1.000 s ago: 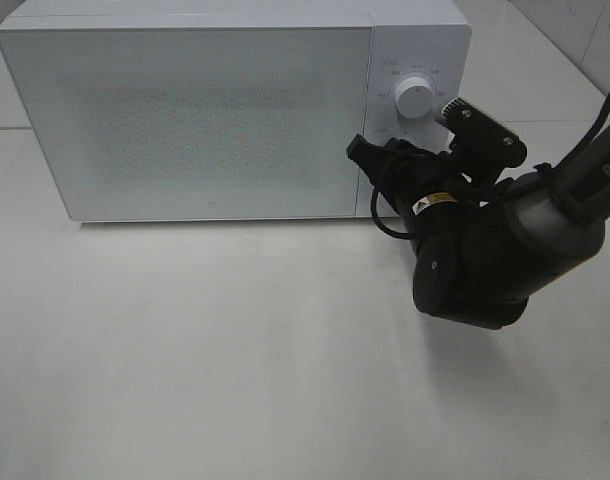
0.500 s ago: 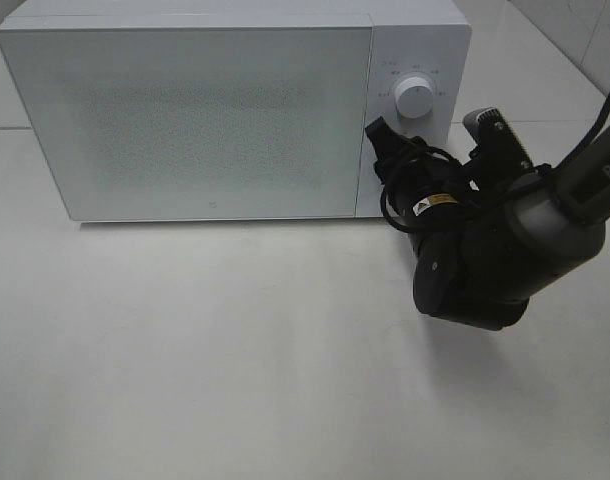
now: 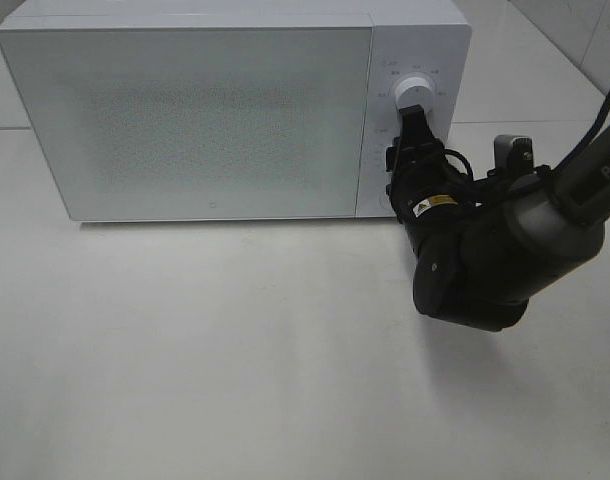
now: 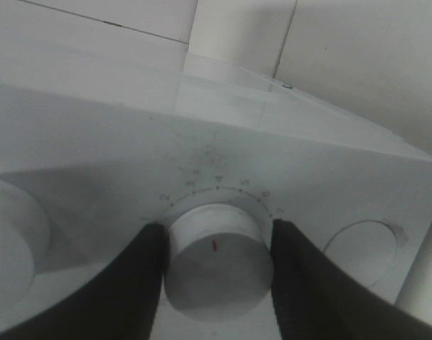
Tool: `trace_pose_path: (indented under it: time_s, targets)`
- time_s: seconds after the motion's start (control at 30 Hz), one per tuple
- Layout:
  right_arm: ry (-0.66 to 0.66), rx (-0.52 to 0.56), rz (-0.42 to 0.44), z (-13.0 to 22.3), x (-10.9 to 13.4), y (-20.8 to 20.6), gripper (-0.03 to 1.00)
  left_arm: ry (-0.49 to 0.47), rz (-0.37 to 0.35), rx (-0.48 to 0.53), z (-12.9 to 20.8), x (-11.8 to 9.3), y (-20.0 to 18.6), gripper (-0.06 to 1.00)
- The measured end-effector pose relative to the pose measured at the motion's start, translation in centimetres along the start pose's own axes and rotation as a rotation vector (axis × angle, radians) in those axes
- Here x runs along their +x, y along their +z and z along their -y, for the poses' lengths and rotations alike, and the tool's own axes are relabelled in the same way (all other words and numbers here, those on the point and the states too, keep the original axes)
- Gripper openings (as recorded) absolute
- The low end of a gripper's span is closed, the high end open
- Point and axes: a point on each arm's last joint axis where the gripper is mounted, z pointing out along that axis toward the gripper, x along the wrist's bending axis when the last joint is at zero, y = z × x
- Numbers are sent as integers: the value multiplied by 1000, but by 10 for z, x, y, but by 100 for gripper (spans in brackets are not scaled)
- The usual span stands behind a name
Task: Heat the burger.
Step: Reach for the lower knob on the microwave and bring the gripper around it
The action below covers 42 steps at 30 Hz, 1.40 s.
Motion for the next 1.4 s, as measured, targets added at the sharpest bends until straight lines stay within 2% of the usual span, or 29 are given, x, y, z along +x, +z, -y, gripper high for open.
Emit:
trace_pose_path:
  time_s: [0.03,0.07,0.1,0.17,0.2,0.27,0.3,0.47,0.87,1.4]
  targets:
    - [0,0,0,0,0,0,45,0,0,0,0,0,0,99]
    - [69,-1,0,0,0,0,45,0,0,0,0,0,0,99]
    - [69,-1,0,0,0,0,45,0,0,0,0,0,0,99]
    - [163,-3,1,0,0,0,45,0,0,0,0,0,0,99]
    - [163,-3,1,0,0,0,45,0,0,0,0,0,0,99]
    - [254,-5,3,0,0,0,45,0,0,0,0,0,0,99]
    - [254,-5,3,0,0,0,45,0,0,0,0,0,0,99]
    - [417,-11,9,-1,-1,0,45,0,0,0,0,0,0,99]
    - [442,-11,8,-1,-1,0,45,0,0,0,0,0,0,99]
    - [390,-22,12,-1,-1,0,45,0,0,0,0,0,0,99]
